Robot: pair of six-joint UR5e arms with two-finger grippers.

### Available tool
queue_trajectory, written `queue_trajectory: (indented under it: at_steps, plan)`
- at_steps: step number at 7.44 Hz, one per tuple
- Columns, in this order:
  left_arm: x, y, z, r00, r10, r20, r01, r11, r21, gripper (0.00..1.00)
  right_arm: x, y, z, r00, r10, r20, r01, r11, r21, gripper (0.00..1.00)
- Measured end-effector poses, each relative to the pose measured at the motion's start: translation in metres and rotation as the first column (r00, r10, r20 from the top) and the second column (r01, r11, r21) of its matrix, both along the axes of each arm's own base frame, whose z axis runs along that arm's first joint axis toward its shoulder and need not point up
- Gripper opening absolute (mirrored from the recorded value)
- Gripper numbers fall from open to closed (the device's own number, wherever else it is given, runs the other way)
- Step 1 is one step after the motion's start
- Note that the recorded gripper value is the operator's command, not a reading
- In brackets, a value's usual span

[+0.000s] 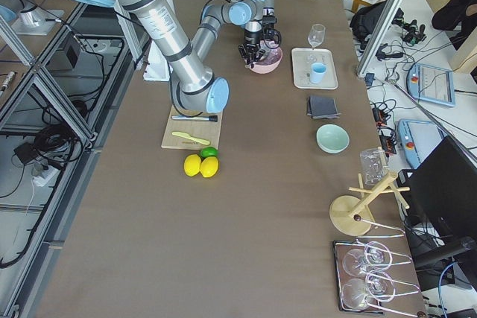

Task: Put ice in cup with scoop
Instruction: 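Lift the ice-filled scoop out of the bowl while the left gripper steadies it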

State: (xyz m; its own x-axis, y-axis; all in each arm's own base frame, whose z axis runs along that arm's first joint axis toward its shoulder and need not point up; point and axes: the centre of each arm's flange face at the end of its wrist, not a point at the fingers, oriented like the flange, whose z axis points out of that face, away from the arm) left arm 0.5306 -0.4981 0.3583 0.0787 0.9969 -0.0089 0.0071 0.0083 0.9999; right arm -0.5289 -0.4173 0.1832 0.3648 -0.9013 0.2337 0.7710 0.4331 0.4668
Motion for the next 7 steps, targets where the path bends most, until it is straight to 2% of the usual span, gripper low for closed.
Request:
queue_trajectory:
  at_steps: [3,5,6,7]
  plan:
    - [0.001,0.000,0.000,1.000,0.001,0.001,-0.001,1.000,0.001,0.98,0.022,0.013,0.005,0.995,0.051,0.084,-0.051,0.999,0.001,0.00]
    - [0.001,0.001,0.000,1.000,0.007,0.003,-0.007,1.000,0.008,0.98,0.038,0.022,0.008,0.984,0.094,0.148,-0.094,0.996,-0.002,0.00]
    - [0.001,0.002,0.000,1.000,0.014,0.003,-0.014,1.000,0.015,0.98,0.048,0.027,0.009,0.970,0.134,0.203,-0.135,0.991,-0.013,0.00]
    - [0.001,0.003,0.000,1.000,0.021,0.003,-0.021,1.000,0.019,0.98,0.057,0.032,0.010,0.942,0.190,0.275,-0.187,0.982,-0.037,0.00]
